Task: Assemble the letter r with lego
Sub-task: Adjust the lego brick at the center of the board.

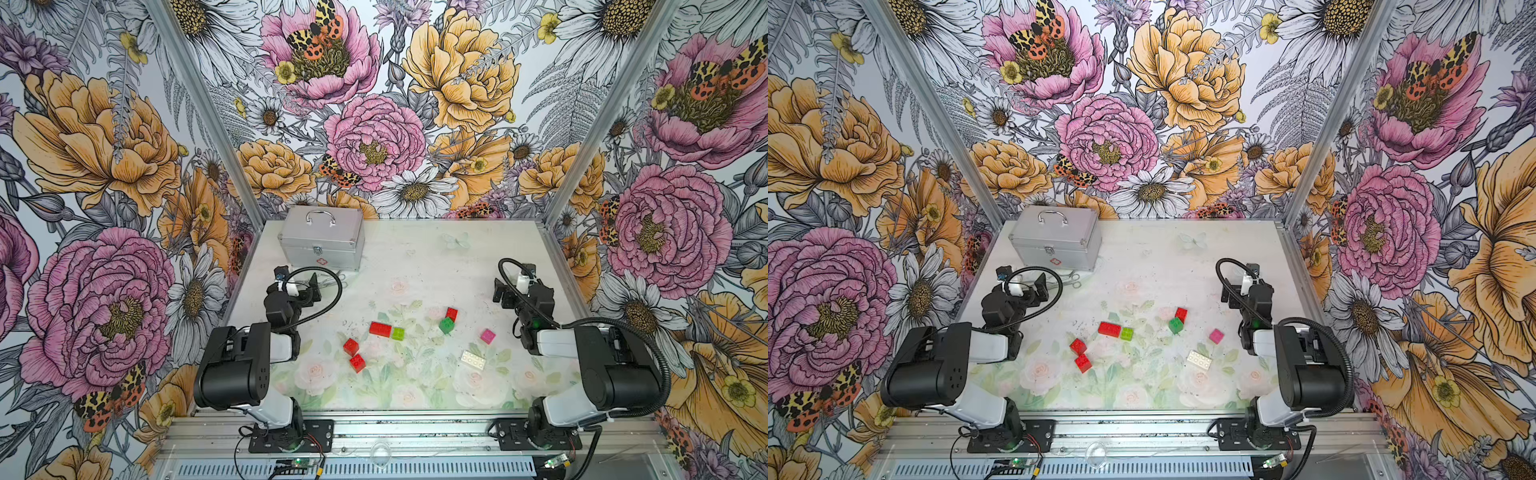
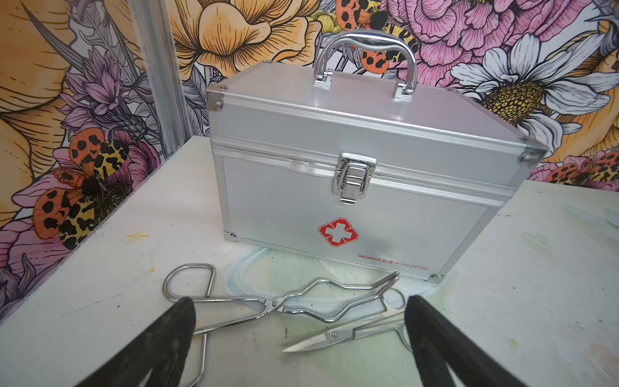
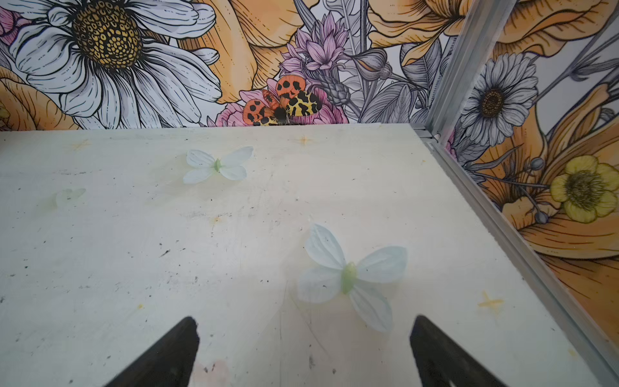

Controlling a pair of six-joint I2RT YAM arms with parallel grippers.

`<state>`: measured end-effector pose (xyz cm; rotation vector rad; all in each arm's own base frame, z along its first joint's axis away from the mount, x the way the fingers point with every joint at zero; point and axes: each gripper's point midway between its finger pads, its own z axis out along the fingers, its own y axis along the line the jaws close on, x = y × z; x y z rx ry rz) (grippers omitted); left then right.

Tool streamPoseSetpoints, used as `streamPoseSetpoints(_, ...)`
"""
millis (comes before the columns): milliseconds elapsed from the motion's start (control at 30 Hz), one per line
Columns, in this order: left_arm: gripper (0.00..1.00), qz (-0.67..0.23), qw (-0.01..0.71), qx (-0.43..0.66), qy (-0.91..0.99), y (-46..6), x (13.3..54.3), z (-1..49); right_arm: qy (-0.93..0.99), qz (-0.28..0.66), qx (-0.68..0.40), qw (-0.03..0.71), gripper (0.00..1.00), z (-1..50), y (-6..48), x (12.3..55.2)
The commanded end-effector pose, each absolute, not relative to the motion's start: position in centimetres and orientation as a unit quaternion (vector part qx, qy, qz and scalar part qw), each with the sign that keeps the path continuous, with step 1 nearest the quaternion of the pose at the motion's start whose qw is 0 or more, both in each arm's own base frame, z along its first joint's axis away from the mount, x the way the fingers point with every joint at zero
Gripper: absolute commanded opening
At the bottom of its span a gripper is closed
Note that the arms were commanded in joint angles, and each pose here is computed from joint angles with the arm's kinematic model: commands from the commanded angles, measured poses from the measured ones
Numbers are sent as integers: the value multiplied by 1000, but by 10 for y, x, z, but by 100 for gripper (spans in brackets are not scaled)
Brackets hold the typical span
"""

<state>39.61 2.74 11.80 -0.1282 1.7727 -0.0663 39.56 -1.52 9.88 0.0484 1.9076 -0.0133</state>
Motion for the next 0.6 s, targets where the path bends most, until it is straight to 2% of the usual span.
streamPoseSetpoints(0, 99, -42, 636, -47, 769, 22, 398, 121, 803, -9, 15, 595, 100, 111, -15, 404)
streamPoseSetpoints(567, 99, -51, 632, -28, 773, 15, 400, 120, 803, -6, 15, 596, 100, 111, -15, 404)
